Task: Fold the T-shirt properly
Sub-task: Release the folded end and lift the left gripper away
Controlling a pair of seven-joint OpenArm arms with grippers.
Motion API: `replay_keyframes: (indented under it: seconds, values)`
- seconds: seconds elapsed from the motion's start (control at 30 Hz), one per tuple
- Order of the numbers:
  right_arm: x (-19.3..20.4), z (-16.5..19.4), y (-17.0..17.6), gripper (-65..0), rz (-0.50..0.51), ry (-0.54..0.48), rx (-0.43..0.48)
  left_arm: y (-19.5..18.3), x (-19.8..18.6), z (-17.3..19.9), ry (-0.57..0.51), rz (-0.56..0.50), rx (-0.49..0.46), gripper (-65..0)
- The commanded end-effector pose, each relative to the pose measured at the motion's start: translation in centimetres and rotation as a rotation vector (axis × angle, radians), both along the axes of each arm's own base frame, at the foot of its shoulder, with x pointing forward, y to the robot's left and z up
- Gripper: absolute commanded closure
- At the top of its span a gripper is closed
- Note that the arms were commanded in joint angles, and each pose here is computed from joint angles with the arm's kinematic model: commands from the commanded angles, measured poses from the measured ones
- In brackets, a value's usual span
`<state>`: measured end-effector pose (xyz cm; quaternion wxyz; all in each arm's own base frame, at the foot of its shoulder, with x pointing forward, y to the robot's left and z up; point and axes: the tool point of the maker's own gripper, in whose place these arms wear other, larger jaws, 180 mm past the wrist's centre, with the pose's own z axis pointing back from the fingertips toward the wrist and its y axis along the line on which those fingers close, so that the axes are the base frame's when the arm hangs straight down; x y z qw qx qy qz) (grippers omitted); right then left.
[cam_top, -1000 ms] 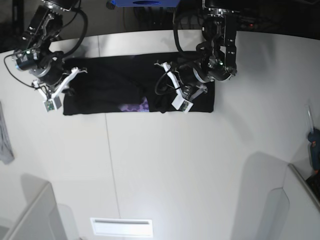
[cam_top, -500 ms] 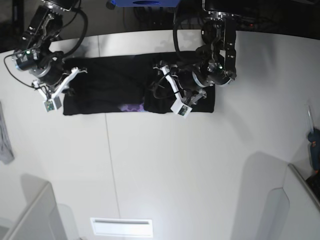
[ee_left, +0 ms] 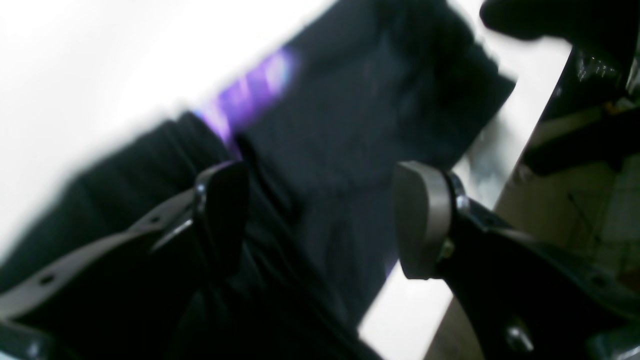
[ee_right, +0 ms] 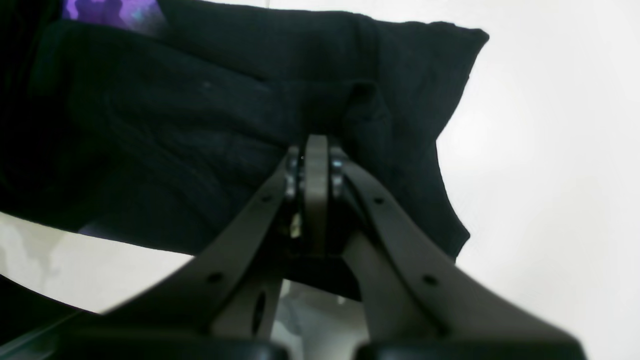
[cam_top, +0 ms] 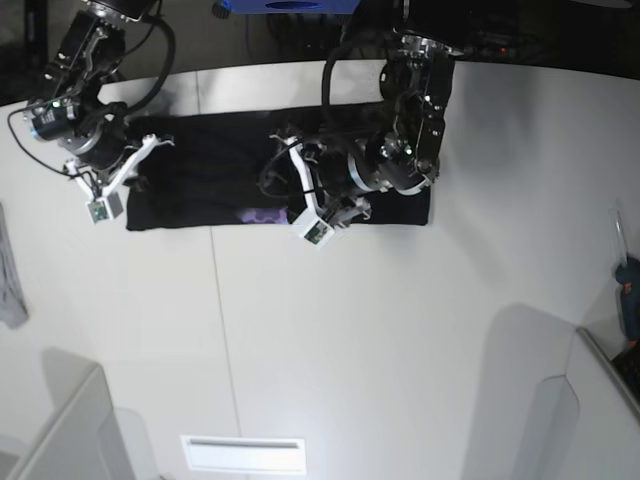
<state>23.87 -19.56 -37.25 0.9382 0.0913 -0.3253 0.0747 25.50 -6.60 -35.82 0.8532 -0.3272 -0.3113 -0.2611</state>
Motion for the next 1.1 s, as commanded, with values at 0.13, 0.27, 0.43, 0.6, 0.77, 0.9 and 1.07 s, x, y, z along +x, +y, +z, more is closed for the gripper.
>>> replay_keyframes:
  seconds: [0.13,0.27,0.43,0.6,0.77,0.9,1.07]
  values:
    - [1.0,1.3,-0.2,0.0,0.004,-0.054,0.0,1.0,1.3,3.8,-0.07,0.037,-0.121,-42.5]
    - [1.1,1.4,-0.2,0.0,0.005,-0.058,0.0,6.1,2.9,5.2,-0.119,0.143,-0.128,-22.4]
    - [1.6,1.8,-0.3,0.0,0.003,-0.073,-0.002,15.1,2.9,3.8,-0.099,0.304,-0.04,0.0]
    - [2.0,2.1,-0.3,-17.9,0.001,-0.083,-0.001,20.9,1.7,2.7,-0.074,0.409,0.053,0.0]
    - [2.5,2.4,-0.2,-18.8,0.001,-0.099,0.003,18.3,0.5,1.6,-0.035,0.332,0.045,0.0]
    - [2.8,2.6,-0.2,0.0,0.001,-0.105,0.003,13.5,-0.1,1.0,0.031,0.256,0.005,0.0]
    - [2.9,2.6,-0.3,0.0,-0.002,-0.107,0.003,8.8,0.5,-0.2,0.162,0.269,-0.037,0.0]
